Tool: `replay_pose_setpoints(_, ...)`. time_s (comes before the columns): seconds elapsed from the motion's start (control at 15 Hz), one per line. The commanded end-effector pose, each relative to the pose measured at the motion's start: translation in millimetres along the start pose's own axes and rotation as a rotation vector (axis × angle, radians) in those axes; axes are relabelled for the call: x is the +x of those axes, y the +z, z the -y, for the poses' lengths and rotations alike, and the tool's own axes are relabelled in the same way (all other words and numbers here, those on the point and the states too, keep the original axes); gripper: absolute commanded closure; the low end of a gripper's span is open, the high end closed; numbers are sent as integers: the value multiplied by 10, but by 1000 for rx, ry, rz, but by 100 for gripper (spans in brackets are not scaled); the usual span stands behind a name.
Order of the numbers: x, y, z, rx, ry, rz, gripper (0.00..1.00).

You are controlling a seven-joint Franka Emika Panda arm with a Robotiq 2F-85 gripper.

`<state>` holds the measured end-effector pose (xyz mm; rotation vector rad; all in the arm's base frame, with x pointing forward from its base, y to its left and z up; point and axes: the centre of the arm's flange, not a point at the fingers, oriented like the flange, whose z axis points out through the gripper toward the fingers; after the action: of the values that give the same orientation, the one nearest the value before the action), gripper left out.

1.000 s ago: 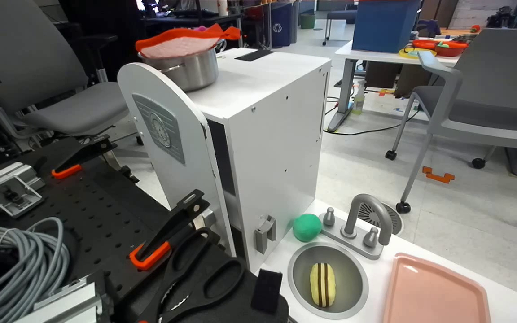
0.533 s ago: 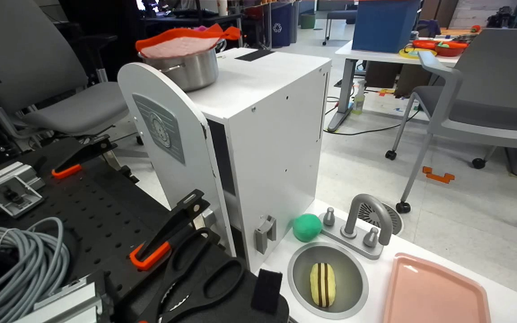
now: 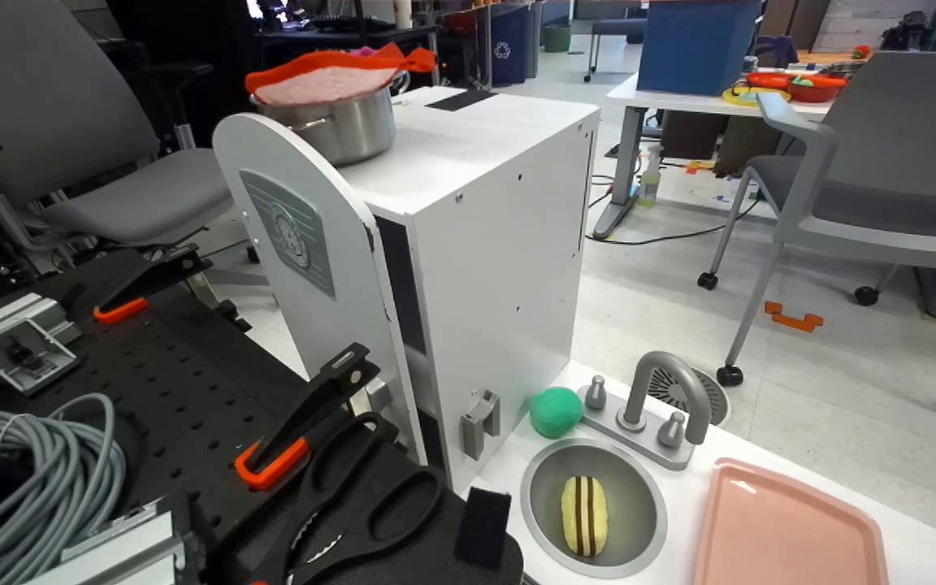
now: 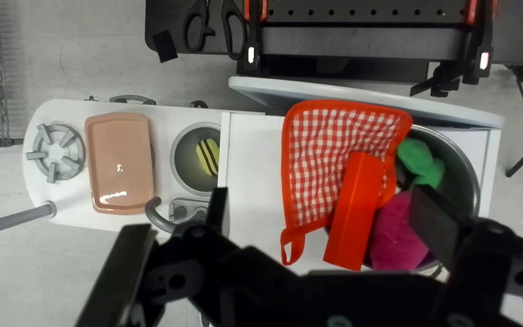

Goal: Remove the red block from the pot and put it on top of the cupboard

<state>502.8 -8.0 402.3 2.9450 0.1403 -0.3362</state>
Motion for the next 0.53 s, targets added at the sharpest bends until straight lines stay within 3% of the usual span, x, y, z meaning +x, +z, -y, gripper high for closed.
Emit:
replay_pose_setpoints(0.0,7,13,7,0,-2,3,0)
replay_pose_setpoints(0.47,38,21,-45,7,-24,-46,0)
